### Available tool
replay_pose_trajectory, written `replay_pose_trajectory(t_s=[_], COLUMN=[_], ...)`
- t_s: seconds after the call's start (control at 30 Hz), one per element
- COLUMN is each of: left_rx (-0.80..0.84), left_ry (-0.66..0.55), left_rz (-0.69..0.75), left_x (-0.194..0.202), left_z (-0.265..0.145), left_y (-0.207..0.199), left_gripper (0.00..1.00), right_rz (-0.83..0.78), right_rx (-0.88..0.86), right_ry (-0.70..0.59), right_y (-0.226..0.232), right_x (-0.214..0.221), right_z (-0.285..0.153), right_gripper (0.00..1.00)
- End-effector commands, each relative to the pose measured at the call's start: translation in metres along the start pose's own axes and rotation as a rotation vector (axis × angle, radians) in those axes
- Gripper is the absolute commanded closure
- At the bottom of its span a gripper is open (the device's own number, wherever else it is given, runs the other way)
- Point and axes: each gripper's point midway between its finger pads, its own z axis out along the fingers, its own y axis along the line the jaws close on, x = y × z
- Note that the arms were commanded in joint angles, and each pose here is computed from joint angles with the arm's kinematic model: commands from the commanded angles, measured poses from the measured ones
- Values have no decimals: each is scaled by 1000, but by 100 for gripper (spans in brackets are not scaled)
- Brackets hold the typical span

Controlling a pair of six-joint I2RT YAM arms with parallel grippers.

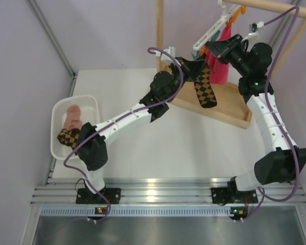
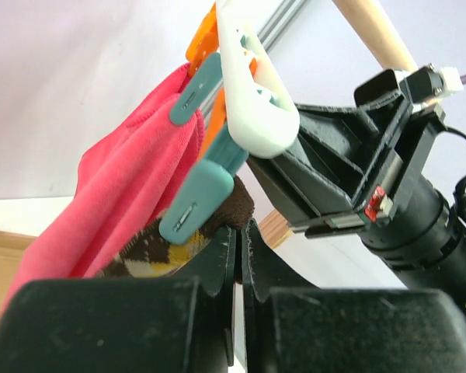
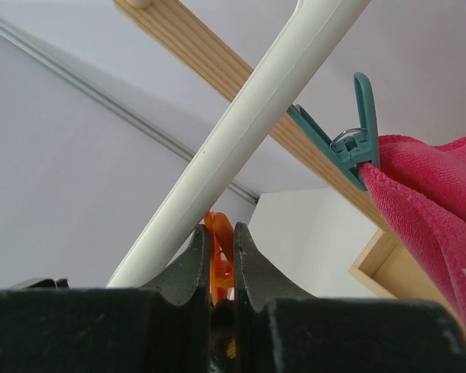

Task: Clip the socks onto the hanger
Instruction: Clamp the sock onto the hanger.

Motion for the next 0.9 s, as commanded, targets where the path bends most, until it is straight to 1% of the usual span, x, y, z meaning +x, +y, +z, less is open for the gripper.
replay_pose_trajectory(t_s=[0.0, 0.13, 0.3, 0.6, 0.87], left_rx=[35, 27, -12, -51, -78], left_ry=[-73, -54, 6, -16, -36], left_rz=[-39, -45, -47, -33, -28], left_x=[-29, -26, -9, -13, -17], left_z=[8, 12, 10, 4, 3], left_y=[-17, -15, -4, 5, 10], left_gripper=[100, 100, 100, 100, 100], right_rz=[-45, -56, -50, -19, 55], right_rx=[28, 18, 15, 67, 116], right_ry=[-119, -114, -116, -127, -128], right_y=[3, 4, 5, 0, -14], right_x=[-28, -27, -27, -31, -32], right_z=[-2, -1, -1, -2, -3], right_gripper=[100, 100, 100, 100, 100])
